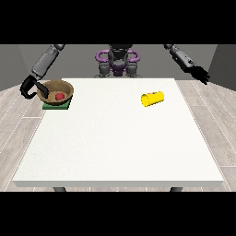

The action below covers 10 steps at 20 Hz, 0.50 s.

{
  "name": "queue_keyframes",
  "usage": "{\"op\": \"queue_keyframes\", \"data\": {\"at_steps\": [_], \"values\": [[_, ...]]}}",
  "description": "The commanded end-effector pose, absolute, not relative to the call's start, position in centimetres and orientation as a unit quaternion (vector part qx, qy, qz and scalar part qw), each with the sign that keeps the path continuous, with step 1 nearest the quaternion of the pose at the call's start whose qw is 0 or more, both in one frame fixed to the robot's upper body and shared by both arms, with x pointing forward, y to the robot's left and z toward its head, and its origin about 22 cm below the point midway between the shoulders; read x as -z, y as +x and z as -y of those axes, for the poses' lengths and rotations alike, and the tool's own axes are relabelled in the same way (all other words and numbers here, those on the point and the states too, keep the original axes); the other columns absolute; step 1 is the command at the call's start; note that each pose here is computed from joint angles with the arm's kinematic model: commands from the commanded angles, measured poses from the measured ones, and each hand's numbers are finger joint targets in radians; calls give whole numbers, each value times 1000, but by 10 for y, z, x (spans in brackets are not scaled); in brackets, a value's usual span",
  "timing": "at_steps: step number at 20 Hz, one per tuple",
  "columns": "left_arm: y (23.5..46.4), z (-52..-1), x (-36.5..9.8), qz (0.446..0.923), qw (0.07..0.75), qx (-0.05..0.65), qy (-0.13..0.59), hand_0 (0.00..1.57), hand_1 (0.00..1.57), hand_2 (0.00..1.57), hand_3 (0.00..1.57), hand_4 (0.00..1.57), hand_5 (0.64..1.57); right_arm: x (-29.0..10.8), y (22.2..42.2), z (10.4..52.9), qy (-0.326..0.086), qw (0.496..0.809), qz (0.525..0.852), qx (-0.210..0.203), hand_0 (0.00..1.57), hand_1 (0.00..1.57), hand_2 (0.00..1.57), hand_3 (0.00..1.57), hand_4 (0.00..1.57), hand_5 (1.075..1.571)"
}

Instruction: Pick the cup and pour the ball into the bowl, then pick the bowl and place it on the pad

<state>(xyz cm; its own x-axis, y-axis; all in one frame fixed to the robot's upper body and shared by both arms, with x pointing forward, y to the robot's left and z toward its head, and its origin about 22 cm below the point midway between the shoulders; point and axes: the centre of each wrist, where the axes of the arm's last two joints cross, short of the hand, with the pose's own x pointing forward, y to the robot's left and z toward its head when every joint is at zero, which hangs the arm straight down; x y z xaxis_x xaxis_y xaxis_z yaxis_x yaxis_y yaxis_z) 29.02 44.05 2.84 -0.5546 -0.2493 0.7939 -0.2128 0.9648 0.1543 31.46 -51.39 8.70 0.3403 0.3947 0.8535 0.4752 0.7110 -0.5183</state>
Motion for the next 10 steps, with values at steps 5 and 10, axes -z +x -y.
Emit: {"op": "queue_keyframes", "data": {"at_steps": [5,10], "values": [[275,-450,-45,892,430,15,137,0,0,0,0,866,1167,-142,306,549,-355,702,607,113,0,0,540,0,0,1254],[273,-447,-38,879,461,10,124,0,0,0,0,883,1213,-153,306,552,-328,720,602,113,0,0,442,0,0,1295]]}}
